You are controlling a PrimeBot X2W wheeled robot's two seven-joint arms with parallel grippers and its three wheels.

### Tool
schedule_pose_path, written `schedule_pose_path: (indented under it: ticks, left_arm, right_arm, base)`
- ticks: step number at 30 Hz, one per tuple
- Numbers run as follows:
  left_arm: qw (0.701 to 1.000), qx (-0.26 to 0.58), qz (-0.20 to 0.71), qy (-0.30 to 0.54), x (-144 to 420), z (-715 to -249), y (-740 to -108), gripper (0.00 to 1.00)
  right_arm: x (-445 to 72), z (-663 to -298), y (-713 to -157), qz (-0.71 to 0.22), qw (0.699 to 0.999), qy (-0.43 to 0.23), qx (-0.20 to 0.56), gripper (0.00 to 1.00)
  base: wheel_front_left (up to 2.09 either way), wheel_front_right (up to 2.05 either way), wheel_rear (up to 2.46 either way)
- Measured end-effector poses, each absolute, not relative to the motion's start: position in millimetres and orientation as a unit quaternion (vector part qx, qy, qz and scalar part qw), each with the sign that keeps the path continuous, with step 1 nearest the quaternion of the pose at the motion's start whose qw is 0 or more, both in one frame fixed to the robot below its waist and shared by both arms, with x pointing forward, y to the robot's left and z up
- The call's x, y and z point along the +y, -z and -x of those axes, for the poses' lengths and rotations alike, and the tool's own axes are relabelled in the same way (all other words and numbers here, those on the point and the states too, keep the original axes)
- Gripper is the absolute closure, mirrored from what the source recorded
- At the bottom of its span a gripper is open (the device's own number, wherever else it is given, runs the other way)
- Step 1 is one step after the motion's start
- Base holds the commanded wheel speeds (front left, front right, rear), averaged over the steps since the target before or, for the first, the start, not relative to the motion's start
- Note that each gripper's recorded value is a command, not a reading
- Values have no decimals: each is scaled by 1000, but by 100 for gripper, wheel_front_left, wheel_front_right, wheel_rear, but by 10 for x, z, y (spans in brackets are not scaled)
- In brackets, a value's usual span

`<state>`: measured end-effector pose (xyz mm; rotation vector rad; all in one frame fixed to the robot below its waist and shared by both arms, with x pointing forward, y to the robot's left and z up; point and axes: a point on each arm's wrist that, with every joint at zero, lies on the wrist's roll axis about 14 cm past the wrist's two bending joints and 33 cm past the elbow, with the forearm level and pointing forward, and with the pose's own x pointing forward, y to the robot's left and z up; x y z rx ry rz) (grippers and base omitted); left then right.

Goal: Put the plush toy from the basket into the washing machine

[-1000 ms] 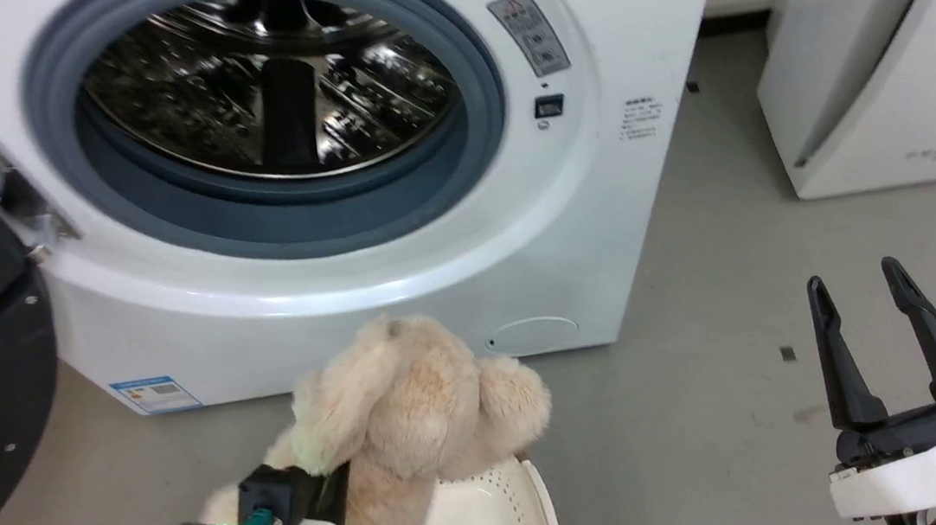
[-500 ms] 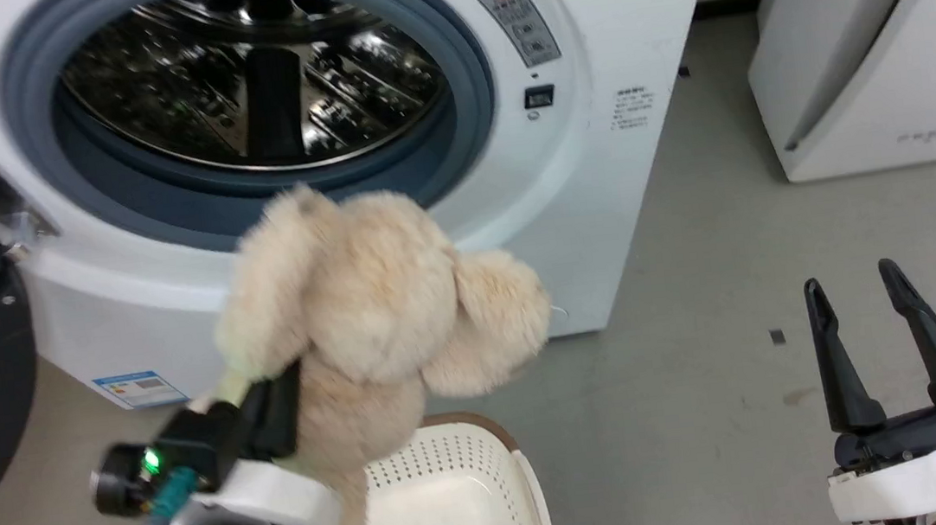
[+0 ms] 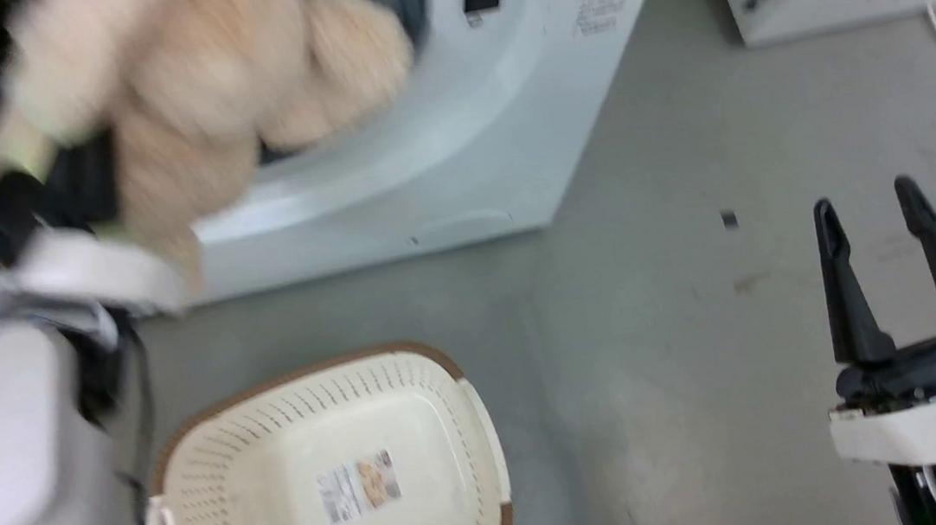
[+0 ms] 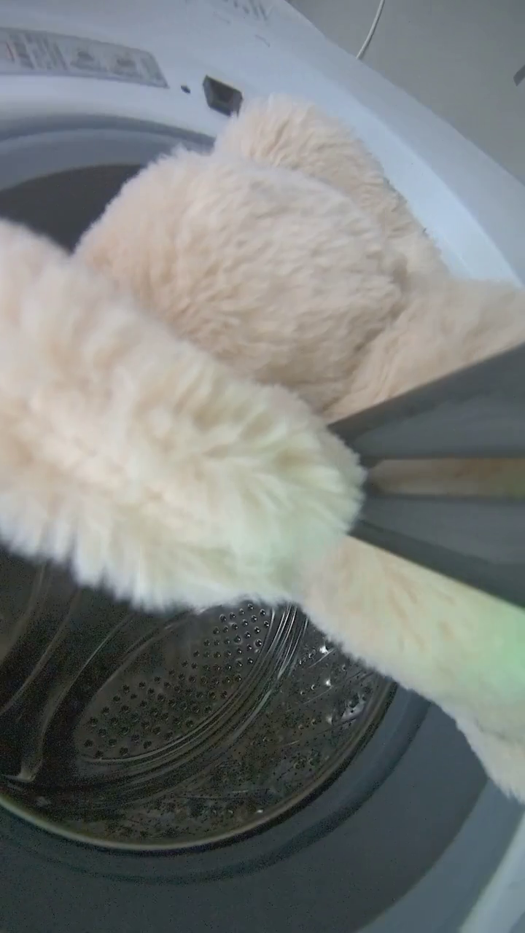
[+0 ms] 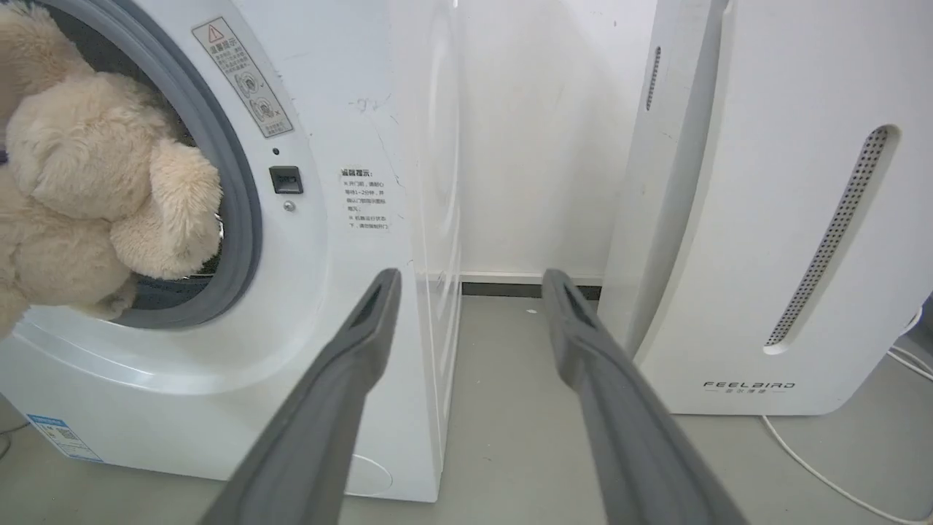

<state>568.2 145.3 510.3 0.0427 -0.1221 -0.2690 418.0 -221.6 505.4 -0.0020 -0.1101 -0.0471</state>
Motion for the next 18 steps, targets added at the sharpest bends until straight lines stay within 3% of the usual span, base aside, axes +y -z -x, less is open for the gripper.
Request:
schedule_pose_path:
  ticks: [18]
  left_arm:
    - [985,-47,-119,115,1591,-7493,-4698,100]
  right_arm:
    - [-2511,-4418,-4214,-4,997,65,44,0]
  base:
    - [0,0,0]
